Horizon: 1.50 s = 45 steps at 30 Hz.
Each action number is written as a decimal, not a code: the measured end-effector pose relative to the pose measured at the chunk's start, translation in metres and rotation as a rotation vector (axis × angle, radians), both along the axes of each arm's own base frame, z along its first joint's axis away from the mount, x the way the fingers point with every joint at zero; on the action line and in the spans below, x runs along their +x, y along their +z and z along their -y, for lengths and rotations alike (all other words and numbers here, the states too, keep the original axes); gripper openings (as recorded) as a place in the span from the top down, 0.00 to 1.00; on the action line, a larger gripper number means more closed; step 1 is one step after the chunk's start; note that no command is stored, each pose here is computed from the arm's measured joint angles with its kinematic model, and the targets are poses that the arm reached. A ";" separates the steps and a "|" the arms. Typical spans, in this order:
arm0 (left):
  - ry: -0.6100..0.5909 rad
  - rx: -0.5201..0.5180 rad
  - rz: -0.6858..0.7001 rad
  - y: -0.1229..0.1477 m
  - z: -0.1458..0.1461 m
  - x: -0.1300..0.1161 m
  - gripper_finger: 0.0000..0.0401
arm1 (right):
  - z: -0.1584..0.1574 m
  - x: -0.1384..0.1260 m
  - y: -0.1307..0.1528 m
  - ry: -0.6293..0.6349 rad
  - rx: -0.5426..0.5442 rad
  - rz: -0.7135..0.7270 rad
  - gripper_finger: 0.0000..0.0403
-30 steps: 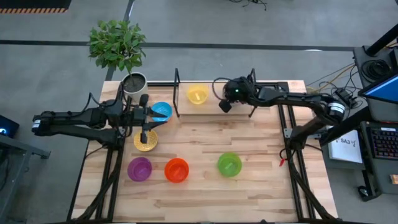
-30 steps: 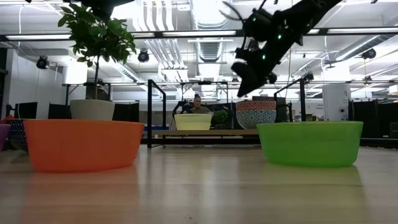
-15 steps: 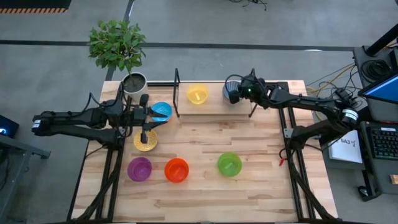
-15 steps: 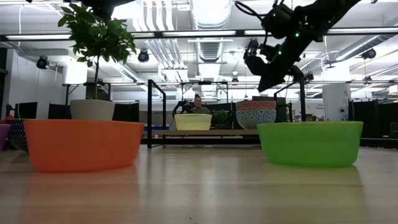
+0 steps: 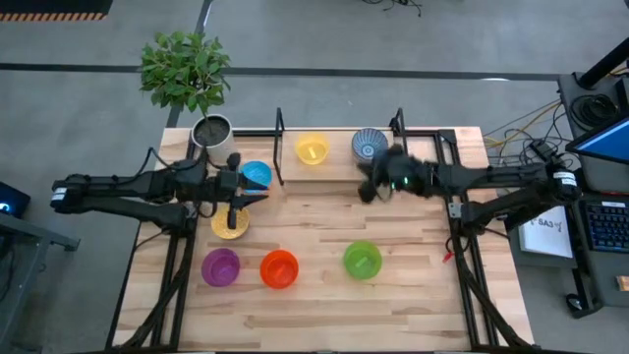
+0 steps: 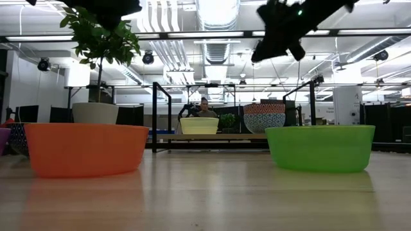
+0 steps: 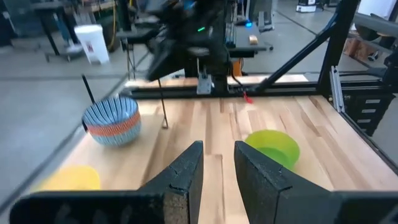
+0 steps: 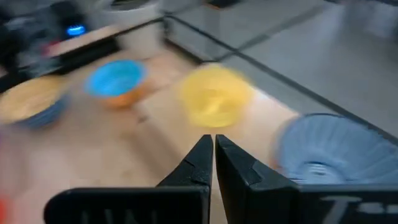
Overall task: Place and stack bowls onto a shelf
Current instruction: Stack the orange bowl on top of the yellow bowl on the shelf
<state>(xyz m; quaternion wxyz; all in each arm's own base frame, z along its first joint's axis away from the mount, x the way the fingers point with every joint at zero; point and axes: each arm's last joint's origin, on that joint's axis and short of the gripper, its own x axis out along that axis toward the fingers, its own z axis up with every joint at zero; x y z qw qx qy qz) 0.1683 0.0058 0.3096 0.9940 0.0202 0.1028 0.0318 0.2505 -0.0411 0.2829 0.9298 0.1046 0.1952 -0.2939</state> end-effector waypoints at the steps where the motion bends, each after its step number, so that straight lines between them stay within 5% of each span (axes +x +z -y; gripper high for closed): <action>1: 0.003 -0.015 -0.011 -0.002 0.000 0.003 0.81 | -0.010 0.001 -0.002 0.046 -0.012 -0.007 0.98; 10: 0.072 -0.260 -0.163 -0.020 0.000 0.029 0.81 | -0.070 0.003 -0.013 0.333 -0.103 -0.084 0.98; 17: 0.166 -0.465 -0.503 -0.023 0.009 0.051 0.81 | -0.085 -0.001 -0.022 0.407 -0.130 -0.112 0.98; 20: 0.117 -0.492 -0.665 -0.026 0.022 0.066 0.82 | -0.085 -0.003 -0.026 0.416 -0.139 -0.129 0.98; 29: -0.101 -0.315 -1.033 -0.052 0.087 0.094 0.85 | -0.085 -0.005 -0.022 0.426 -0.141 -0.104 0.98; 35: -0.046 -0.227 -1.075 -0.067 0.098 0.113 0.80 | -0.085 -0.006 -0.020 0.437 -0.147 -0.101 0.98; 45: 0.089 -0.101 -1.164 -0.108 0.096 0.129 0.57 | -0.084 -0.010 -0.015 0.444 -0.162 -0.089 0.98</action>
